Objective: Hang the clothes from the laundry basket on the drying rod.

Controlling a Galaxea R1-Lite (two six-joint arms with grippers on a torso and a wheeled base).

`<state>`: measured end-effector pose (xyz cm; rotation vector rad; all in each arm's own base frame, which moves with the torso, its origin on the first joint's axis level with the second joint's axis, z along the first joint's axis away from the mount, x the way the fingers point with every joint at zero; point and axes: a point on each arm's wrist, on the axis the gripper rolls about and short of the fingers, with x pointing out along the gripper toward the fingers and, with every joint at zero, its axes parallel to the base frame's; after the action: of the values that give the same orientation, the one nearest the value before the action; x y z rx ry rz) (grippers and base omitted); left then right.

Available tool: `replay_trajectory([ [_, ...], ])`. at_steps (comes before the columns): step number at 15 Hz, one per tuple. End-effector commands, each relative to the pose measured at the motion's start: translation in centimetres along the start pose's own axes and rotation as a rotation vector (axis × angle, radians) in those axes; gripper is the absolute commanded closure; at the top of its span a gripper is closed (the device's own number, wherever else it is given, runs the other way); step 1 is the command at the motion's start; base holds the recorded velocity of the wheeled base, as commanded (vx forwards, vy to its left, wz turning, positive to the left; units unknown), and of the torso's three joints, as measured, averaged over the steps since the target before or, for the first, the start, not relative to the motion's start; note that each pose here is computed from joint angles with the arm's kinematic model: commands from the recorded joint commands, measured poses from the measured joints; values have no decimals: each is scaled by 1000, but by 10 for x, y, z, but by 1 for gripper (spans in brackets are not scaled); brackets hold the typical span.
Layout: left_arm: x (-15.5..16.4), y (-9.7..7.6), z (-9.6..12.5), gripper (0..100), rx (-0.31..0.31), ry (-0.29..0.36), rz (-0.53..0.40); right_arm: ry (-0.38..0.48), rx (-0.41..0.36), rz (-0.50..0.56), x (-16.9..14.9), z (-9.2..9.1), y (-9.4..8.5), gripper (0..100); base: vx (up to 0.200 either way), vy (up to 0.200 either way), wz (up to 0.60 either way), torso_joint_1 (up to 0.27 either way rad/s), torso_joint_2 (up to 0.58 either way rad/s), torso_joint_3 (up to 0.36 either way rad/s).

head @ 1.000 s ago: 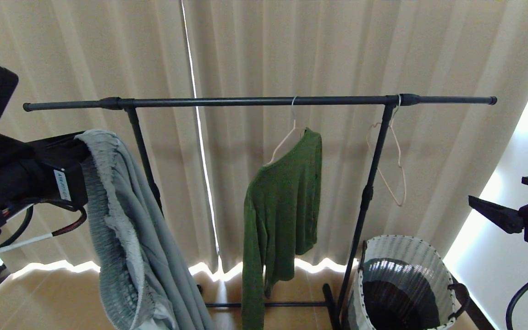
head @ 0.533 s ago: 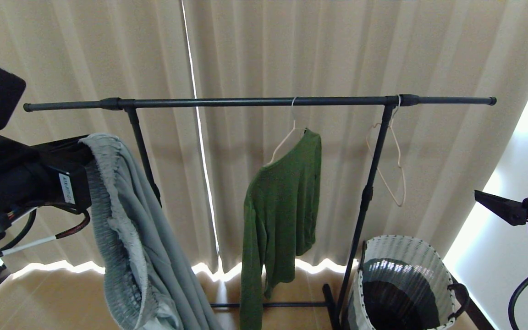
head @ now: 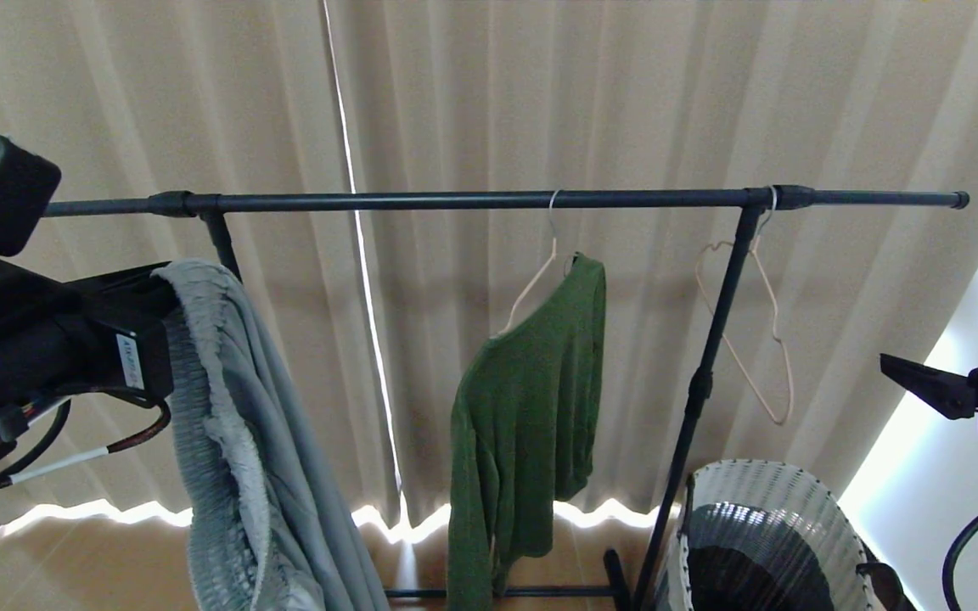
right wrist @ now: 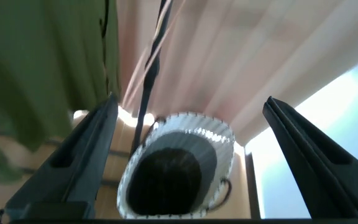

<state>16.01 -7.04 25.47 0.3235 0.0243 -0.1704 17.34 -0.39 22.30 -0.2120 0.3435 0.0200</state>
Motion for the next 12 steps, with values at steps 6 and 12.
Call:
replay_trajectory([
  [6, -8, -2, -14, 100, 8, 28, -11, 28, 2, 39, 11, 1, 7, 0, 67, 0, 0, 1, 0, 1],
  [12, -8, -4, -17, 100, 11, 38, -17, 192, 160, -18, 75, -3, 26, 0, 0, 0, 0, 0, 0, 0],
])
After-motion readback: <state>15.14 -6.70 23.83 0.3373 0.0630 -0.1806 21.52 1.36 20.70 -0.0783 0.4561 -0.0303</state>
